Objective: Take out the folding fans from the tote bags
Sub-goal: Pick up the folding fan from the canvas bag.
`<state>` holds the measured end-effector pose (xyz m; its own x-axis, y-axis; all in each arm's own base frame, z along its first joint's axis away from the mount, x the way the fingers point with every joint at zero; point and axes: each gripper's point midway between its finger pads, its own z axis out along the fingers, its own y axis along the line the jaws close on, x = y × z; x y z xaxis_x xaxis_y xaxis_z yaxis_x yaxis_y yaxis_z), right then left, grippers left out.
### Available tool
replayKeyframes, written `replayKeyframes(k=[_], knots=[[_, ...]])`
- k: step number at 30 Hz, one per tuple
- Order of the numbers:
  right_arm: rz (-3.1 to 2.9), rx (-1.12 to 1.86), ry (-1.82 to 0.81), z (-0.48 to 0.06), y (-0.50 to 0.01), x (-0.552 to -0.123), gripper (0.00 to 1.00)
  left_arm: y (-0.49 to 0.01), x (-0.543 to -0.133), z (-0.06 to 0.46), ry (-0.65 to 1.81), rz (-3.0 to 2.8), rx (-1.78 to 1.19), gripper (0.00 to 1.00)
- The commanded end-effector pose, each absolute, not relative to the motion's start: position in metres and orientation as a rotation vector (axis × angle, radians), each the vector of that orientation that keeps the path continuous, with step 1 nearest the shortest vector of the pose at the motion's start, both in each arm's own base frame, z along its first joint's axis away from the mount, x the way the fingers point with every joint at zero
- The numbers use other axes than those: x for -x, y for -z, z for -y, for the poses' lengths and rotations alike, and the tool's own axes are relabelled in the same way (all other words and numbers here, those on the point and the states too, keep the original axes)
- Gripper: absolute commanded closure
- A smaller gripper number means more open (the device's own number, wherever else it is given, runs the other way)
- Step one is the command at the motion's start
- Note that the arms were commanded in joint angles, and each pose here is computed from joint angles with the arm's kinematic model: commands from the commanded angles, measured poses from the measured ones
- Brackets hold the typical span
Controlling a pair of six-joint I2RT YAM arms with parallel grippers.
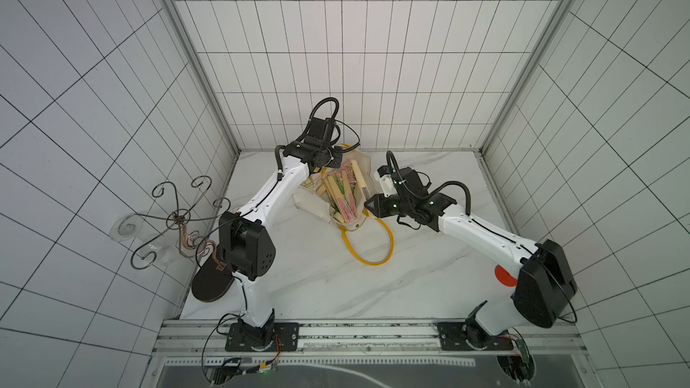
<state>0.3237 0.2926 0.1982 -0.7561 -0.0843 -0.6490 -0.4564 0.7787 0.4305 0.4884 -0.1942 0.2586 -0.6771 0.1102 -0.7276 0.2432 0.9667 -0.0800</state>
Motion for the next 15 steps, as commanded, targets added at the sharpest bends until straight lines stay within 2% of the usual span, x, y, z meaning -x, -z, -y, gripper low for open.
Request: replayKeyframes(k=[1,8,15], knots=[[-2.415,0.361,-0.707,-0.265,-0.181,-0.301,0.87,-0.264,-0.502,0.184,0.216,-2.294,-0.142,1.0],[-2.434,0.288,-0.612,-0.228,-0.181,-0.282,0.87,-0.26,-0.512,0.18,0.236,-2.292,-0.072,1.0],[-2.444,0.161,-0.516,-0.179,-0.182,-0.284,0.89,-0.256,-0.511,0.184,0.263,-2.305,-0.07,1.0]])
